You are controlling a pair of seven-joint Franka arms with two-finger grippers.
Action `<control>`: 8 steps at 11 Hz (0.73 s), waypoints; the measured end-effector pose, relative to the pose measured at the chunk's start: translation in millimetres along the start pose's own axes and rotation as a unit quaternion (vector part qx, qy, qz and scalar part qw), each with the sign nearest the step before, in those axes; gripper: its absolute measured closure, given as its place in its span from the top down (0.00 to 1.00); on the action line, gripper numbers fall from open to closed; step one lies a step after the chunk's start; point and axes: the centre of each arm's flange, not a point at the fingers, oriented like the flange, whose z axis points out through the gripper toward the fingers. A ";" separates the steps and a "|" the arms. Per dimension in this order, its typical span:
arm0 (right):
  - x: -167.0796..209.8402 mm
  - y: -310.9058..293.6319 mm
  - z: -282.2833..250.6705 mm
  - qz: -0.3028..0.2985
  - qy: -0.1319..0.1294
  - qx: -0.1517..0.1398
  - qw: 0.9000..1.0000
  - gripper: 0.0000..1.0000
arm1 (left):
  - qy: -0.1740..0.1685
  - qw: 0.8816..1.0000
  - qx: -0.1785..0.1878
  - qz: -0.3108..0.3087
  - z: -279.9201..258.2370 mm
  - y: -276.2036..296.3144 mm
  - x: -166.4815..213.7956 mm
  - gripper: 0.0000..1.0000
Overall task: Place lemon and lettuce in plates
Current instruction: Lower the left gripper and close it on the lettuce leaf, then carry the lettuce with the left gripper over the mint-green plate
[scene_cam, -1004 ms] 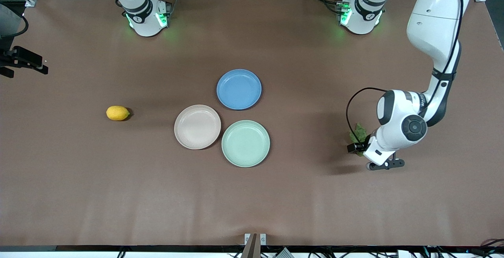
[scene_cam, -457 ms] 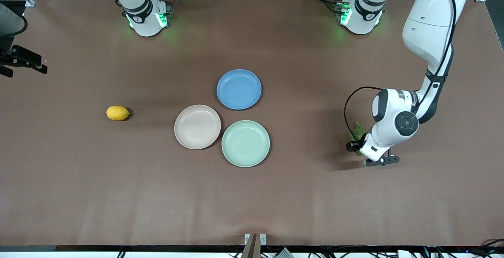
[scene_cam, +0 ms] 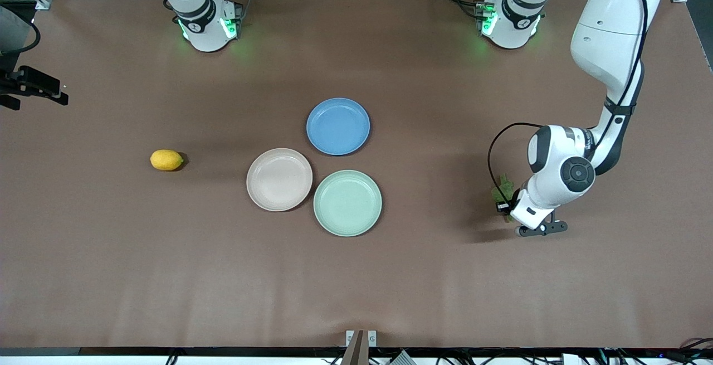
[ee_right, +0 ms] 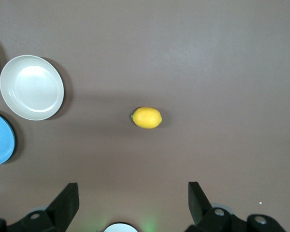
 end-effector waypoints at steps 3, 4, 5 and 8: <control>-3.1 17.0 11.7 0.015 -0.012 0.005 1.000 1.00 | -0.013 1.000 0.007 0.012 -19.2 14.0 9.3 0.02; -3.0 16.8 12.8 0.015 -0.013 0.005 1.000 1.00 | -0.014 1.000 0.007 0.015 -31.5 20.6 13.8 0.02; -2.9 16.5 13.7 0.015 -0.014 0.005 1.000 1.00 | -0.011 1.000 0.006 0.019 -44.5 30.1 16.4 0.02; -2.0 13.1 14.9 0.011 -0.015 0.005 1.000 1.00 | 0.005 1.000 0.001 -0.013 -73.3 81.3 9.7 0.02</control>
